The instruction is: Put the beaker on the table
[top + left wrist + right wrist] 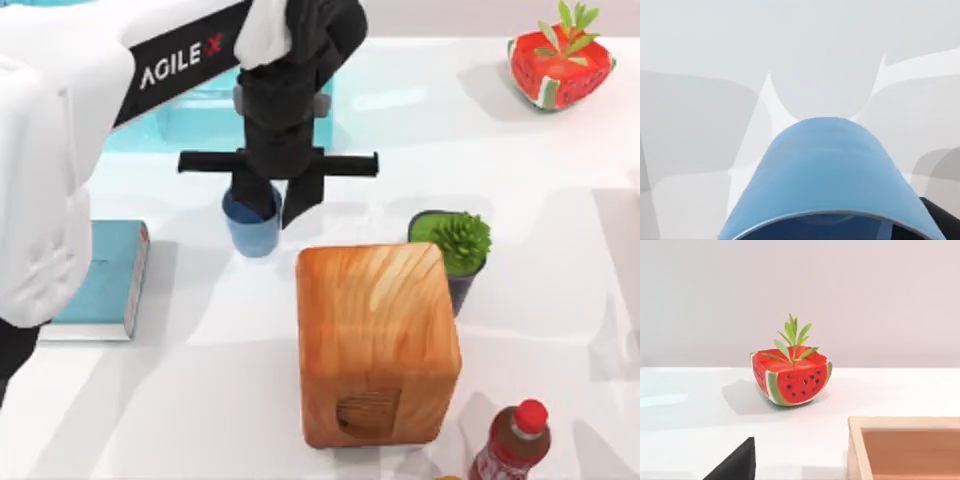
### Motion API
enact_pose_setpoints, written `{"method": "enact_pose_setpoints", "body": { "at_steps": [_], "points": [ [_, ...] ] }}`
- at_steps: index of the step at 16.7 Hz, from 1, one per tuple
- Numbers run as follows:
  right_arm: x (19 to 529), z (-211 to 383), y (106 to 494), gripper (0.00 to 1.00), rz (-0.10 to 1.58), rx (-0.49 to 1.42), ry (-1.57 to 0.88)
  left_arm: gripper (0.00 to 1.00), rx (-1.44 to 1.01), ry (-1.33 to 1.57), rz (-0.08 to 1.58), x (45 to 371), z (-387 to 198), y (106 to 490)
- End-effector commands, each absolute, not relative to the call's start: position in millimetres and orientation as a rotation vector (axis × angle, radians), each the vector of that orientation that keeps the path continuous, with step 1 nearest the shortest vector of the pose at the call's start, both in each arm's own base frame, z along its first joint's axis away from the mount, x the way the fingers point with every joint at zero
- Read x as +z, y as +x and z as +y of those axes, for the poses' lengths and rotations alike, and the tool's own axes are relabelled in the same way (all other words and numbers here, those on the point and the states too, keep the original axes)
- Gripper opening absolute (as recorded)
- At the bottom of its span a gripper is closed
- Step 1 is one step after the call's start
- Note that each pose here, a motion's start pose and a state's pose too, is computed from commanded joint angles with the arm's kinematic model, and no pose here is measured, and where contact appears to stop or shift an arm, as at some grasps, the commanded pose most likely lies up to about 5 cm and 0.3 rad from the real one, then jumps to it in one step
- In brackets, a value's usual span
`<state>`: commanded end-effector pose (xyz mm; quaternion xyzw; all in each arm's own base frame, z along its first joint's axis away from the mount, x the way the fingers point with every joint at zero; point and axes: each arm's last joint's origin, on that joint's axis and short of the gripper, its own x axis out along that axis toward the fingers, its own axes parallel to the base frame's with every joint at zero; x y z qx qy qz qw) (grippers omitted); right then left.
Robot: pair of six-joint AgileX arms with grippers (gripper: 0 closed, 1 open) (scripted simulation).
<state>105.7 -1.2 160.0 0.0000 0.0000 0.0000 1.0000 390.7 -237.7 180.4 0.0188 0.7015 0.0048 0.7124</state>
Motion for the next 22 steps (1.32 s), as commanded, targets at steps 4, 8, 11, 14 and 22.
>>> {"method": "enact_pose_setpoints", "body": {
  "at_steps": [4,8,11,14,22],
  "points": [
    [160.0,-1.2,105.7,1.0,0.0,0.0,0.0,0.08,0.011,0.042,1.555,180.4,-237.7,390.7],
    [160.0,-1.2,105.7,1.0,0.0,0.0,0.0,0.38,0.011,0.042,1.555,180.4,-237.7,390.7],
    [160.0,-1.2,105.7,1.0,0.0,0.0,0.0,0.6,0.011,0.042,1.555,180.4,-237.7,390.7],
    [160.0,-1.2,105.7,1.0,0.0,0.0,0.0,0.83,0.011,0.042,1.555,180.4,-237.7,390.7],
    [160.0,-1.2,105.7,1.0,0.0,0.0,0.0,1.0,0.011,0.042,1.555,180.4,-237.7,390.7]
  ]
}}
